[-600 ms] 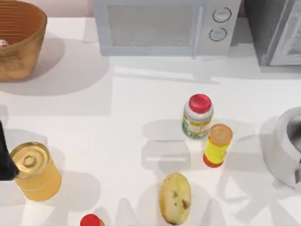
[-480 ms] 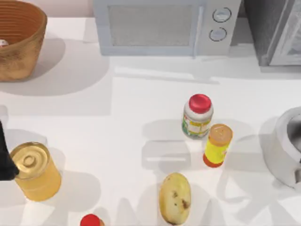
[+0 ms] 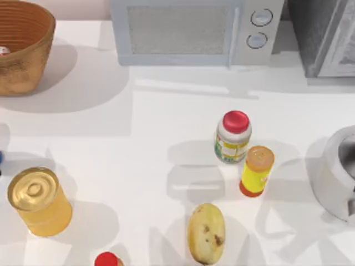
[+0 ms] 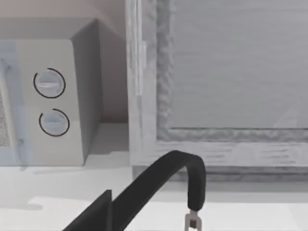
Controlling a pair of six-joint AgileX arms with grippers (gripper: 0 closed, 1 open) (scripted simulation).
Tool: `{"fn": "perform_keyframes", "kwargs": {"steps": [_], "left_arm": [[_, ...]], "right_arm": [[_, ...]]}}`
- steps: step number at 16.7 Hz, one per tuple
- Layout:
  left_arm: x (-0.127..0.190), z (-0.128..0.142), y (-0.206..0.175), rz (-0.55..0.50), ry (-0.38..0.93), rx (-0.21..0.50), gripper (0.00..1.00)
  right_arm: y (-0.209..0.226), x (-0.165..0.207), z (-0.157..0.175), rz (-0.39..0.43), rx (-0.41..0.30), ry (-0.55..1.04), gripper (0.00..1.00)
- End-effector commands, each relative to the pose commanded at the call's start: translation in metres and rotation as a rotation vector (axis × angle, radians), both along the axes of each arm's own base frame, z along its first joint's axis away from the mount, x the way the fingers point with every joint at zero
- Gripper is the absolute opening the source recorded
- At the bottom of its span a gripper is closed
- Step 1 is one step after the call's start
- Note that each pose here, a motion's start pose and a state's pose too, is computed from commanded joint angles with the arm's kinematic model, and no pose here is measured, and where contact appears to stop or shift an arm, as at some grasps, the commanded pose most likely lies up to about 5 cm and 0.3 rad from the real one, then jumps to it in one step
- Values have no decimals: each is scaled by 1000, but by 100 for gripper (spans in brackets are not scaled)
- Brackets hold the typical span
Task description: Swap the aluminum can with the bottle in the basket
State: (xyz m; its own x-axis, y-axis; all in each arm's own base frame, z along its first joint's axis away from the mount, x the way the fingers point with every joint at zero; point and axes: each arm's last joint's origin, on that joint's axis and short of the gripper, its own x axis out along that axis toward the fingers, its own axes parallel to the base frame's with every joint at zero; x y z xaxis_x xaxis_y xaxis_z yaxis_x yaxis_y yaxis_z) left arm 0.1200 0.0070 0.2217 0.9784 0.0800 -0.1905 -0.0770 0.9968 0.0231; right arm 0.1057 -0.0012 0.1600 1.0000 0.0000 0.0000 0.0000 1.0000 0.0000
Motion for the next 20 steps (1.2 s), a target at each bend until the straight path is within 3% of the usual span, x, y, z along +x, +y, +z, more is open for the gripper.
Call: {"fn": "perform_keyframes", "kwargs": {"steps": [5, 10, 14, 20], "left_arm": [[55, 68, 11, 21, 236, 7, 100], [158, 105, 29, 0, 507, -1, 100], [252, 90, 47, -32, 716, -22, 100], [352, 18, 72, -77, 959, -67, 100]], "right_arm": [[0, 0, 0, 0, 0, 0, 100], [0, 0, 0, 0, 0, 0, 100], [0, 0, 0, 0, 0, 0, 100], [0, 0, 0, 0, 0, 0, 100]]}}
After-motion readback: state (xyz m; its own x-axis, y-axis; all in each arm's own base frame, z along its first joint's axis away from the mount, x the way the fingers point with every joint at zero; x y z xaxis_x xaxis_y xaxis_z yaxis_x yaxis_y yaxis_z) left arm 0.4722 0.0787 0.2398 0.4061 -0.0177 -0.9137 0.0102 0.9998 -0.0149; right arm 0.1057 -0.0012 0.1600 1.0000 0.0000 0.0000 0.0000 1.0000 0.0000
